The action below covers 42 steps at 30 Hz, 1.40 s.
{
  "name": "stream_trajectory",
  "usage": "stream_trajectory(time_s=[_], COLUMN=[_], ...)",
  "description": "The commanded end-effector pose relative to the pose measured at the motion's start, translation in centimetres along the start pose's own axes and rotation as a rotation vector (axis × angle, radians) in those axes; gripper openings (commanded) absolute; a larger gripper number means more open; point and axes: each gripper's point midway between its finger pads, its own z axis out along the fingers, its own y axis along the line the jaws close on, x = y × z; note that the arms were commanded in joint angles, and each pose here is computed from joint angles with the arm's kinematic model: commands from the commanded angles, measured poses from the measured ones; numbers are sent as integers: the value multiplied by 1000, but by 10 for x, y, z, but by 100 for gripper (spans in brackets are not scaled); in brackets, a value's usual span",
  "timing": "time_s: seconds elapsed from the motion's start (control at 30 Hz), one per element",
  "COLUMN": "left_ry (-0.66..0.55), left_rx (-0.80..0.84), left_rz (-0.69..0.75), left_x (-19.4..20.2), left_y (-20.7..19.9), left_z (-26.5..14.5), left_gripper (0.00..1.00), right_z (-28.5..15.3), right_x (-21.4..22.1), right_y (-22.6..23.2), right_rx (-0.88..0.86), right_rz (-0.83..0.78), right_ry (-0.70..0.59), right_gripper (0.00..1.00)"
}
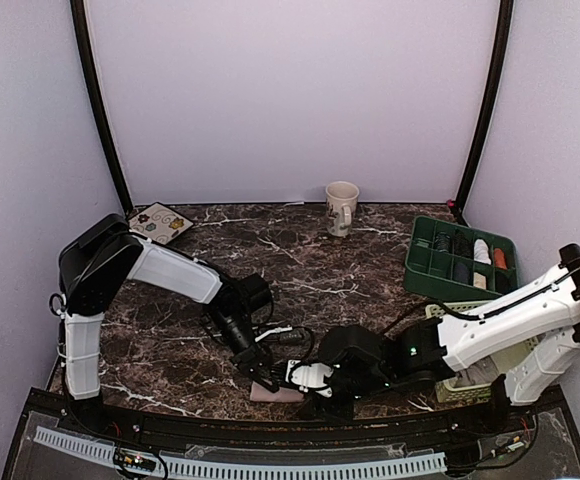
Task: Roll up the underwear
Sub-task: Roll the underwear at the center of the board, then pass from the left arm to the right
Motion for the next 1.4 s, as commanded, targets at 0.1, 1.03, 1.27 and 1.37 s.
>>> stream_trajectory(time_s=[0.1, 1.03, 1.27, 1.37], left_ry=[82, 78, 87, 69], left_rx=[-64, -62, -89, -101], left_rz=[-103, -113, -104, -101], left_x=[25, 23, 22, 20], left_y=[24, 30, 34, 35], left_z=[5, 0, -4, -10], left_gripper=[3, 4, 9, 15], right_z=[32, 85, 95, 91], right_x=[-14, 71, 82, 89], right_y=[-21, -41, -30, -25], right_rx=[134, 177, 51, 24], right_rz=[-135, -157, -85, -87], right_ry=[39, 398, 450, 464], right_gripper=[49, 49, 35, 16])
